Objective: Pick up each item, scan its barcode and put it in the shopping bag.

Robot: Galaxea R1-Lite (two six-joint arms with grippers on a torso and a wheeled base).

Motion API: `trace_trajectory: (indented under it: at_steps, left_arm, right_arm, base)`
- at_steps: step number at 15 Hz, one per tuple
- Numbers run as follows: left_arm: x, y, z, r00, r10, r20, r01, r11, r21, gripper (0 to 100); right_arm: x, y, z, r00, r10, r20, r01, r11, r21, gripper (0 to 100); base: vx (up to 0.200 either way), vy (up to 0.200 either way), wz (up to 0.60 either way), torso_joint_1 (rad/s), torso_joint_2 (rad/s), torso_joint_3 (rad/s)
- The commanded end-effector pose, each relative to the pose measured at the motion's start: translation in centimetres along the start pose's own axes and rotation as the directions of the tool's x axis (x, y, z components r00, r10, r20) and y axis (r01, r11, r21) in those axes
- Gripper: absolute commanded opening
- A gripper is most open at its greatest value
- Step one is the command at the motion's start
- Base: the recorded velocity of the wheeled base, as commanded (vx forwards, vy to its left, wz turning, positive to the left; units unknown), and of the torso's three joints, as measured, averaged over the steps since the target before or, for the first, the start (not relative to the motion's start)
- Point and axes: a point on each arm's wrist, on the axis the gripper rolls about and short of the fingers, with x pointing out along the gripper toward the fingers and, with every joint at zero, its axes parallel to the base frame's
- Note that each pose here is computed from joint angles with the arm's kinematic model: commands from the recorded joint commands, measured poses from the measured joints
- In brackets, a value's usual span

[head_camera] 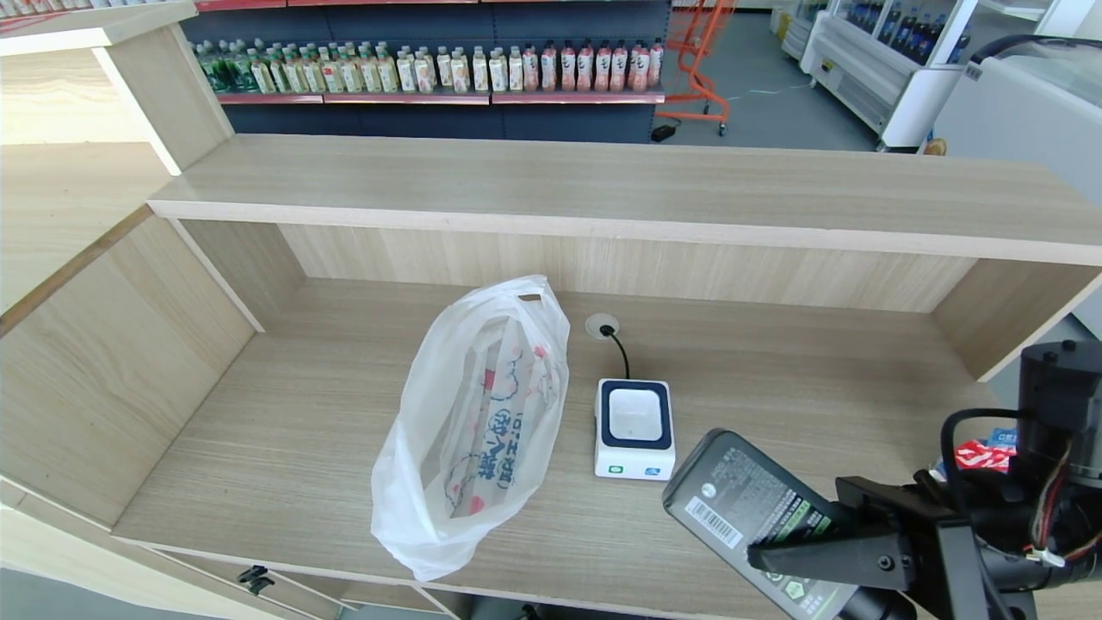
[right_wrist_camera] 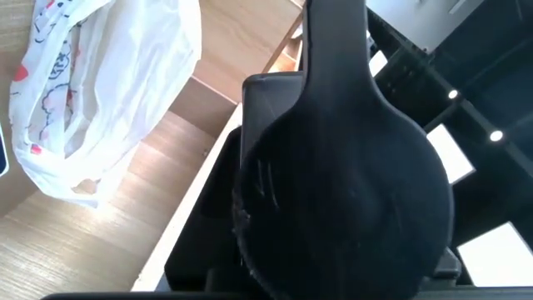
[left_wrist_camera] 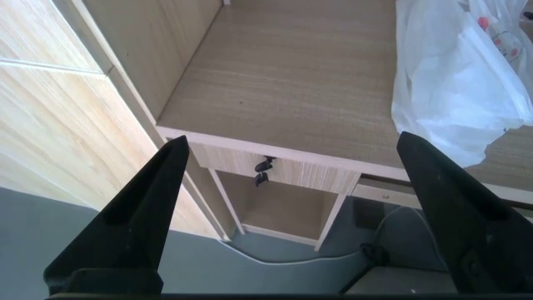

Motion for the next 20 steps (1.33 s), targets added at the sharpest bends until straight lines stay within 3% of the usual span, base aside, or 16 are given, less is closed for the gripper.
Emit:
trace_trajectory:
  at_steps: [1,7,10,11,12,13,14,15,16,17,18,19,20]
  left_arm:
    - [0.0,0.0,0.0,1.0,0.001,-0.001,-0.001,1.0,0.0,100]
    - [0.0,0.0,0.0,1.0,0.001,0.0,-0.001,1.0,0.0,100]
    - [0.0,0.0,0.0,1.0,-0.001,0.0,0.001,1.0,0.0,100]
    - [0.0,0.0,0.0,1.0,0.001,0.0,-0.001,1.0,0.0,100]
    - [0.0,0.0,0.0,1.0,0.001,0.0,-0.001,1.0,0.0,100]
    - [0.0,0.0,0.0,1.0,-0.001,0.0,0.001,1.0,0.0,100]
    - [0.0,0.0,0.0,1.0,-0.001,0.0,0.001,1.0,0.0,100]
    - [0.0,0.0,0.0,1.0,-0.001,0.0,0.001,1.0,0.0,100]
    - [0.0,0.0,0.0,1.0,0.001,0.0,-0.001,1.0,0.0,100]
    - [0.0,0.0,0.0,1.0,-0.001,0.0,0.001,1.0,0.0,100]
    - [0.0,0.0,0.0,1.0,0.001,-0.001,-0.001,1.0,0.0,100]
    - [0.0,0.0,0.0,1.0,-0.001,-0.001,0.001,1.0,0.0,100]
    - [0.0,0.0,0.0,1.0,0.001,0.0,-0.001,1.0,0.0,100]
  right_arm:
    - [-0.1,-0.2,0.0,1.0,-0.003,-0.003,0.002,1.0,-0.007,0]
    - [-0.2,-0.4,0.0,1.0,-0.004,-0.007,0.004,1.0,-0.015,0]
    - [-1.2,-2.2,0.2,0.999,-0.015,-0.035,0.013,0.997,-0.073,0]
    - [-1.4,-2.5,0.0,0.999,-0.013,-0.037,0.012,1.0,-0.015,0]
    - [-2.0,-2.2,-0.5,0.998,0.024,-0.052,-0.01,0.966,0.257,0]
    - [-2.6,-1.9,-0.6,0.995,0.062,-0.077,-0.027,0.922,0.387,0]
    - [-4.2,-2.0,-0.7,0.982,0.127,-0.138,-0.008,0.764,0.646,0]
    - [-5.7,-2.3,-0.3,0.962,0.191,-0.195,0.045,0.594,0.803,0]
    - [-7.0,-2.1,-0.1,0.937,0.255,-0.24,0.102,0.456,0.884,0]
    - [-8.7,-1.8,0.0,0.889,0.35,-0.296,0.169,0.351,0.921,0]
    - [-10.3,-1.2,0.1,0.838,0.428,-0.337,0.216,0.307,0.927,0]
    - [-11.1,-1.0,0.1,0.817,0.457,-0.352,0.249,0.271,0.93,0]
    - [-11.0,-1.0,0.2,0.821,0.455,-0.346,0.258,0.245,0.935,0]
  base:
    - [0.0,0.0,0.0,0.0,0.0,0.0]
    - [0.0,0.0,0.0,0.0,0.0,0.0]
    - [0.0,0.0,0.0,0.0,0.0,0.0]
    - [0.0,0.0,0.0,0.0,0.0,0.0]
    - [0.0,0.0,0.0,0.0,0.0,0.0]
    - [0.0,0.0,0.0,0.0,0.0,0.0]
    - [0.0,0.0,0.0,0.0,0.0,0.0]
    - [0.0,0.0,0.0,0.0,0.0,0.0]
    - [0.0,0.0,0.0,0.0,0.0,0.0]
    - [0.0,0.0,0.0,0.0,0.0,0.0]
    - [0.0,0.0,0.0,0.0,0.0,0.0]
    - [0.0,0.0,0.0,0.0,0.0,0.0]
    - [0.0,0.0,0.0,0.0,0.0,0.0]
